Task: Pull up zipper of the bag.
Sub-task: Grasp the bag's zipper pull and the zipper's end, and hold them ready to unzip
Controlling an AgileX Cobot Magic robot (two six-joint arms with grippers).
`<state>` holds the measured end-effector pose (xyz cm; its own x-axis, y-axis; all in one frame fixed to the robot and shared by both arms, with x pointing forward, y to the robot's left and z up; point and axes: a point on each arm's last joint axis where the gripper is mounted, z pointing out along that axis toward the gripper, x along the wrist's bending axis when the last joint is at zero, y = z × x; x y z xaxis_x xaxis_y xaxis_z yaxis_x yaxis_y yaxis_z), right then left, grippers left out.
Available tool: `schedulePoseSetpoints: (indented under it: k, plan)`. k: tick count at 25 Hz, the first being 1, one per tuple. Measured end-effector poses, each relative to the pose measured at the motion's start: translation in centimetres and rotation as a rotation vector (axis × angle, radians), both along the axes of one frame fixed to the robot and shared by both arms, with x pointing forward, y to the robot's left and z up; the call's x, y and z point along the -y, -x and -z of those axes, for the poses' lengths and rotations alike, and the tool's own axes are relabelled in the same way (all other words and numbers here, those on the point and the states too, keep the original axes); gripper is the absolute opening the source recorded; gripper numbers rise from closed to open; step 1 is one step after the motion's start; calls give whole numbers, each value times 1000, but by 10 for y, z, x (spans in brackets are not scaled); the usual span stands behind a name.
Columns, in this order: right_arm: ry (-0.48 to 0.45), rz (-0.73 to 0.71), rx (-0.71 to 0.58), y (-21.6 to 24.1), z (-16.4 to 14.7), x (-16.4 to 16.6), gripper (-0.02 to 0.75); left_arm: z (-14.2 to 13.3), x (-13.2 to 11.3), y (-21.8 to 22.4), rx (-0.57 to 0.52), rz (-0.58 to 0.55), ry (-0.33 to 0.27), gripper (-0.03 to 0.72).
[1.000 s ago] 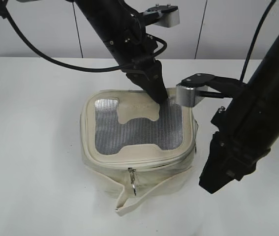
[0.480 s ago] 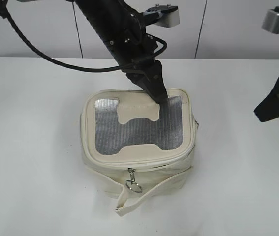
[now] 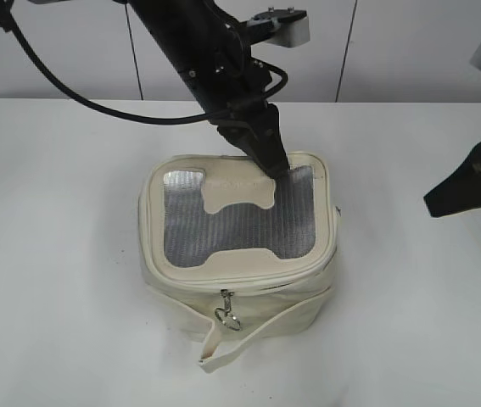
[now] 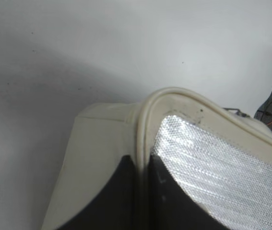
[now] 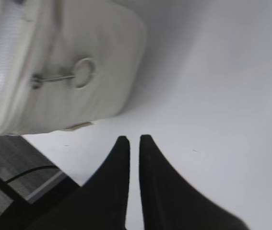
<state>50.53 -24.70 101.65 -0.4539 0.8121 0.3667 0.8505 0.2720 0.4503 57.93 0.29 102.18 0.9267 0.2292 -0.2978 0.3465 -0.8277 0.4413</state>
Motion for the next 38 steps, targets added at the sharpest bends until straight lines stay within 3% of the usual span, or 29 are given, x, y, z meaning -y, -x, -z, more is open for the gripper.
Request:
schedulePoseSetpoints:
  k: [3, 8, 17, 23, 28, 38]
  plan:
    - [-115, -56, 3, 9, 9, -9, 152, 0, 0, 0, 0, 0, 0, 38]
    - [-204, -93, 11, 21, 23, -15, 335, 0, 0, 0, 0, 0, 0, 38]
    - [-160, -194, 108, 24, 29, -26, 371, 0, 0, 0, 0, 0, 0, 38]
    - [-68, -229, 176, 25, 39, -45, 454, 0, 0, 0, 0, 0, 0, 38]
    - [-36, -232, 154, 19, 55, -48, 466, 0, 0, 0, 0, 0, 0, 38]
    - [-84, -235, 190, 7, 66, -53, 467, 0, 0, 0, 0, -1, -1, 38]
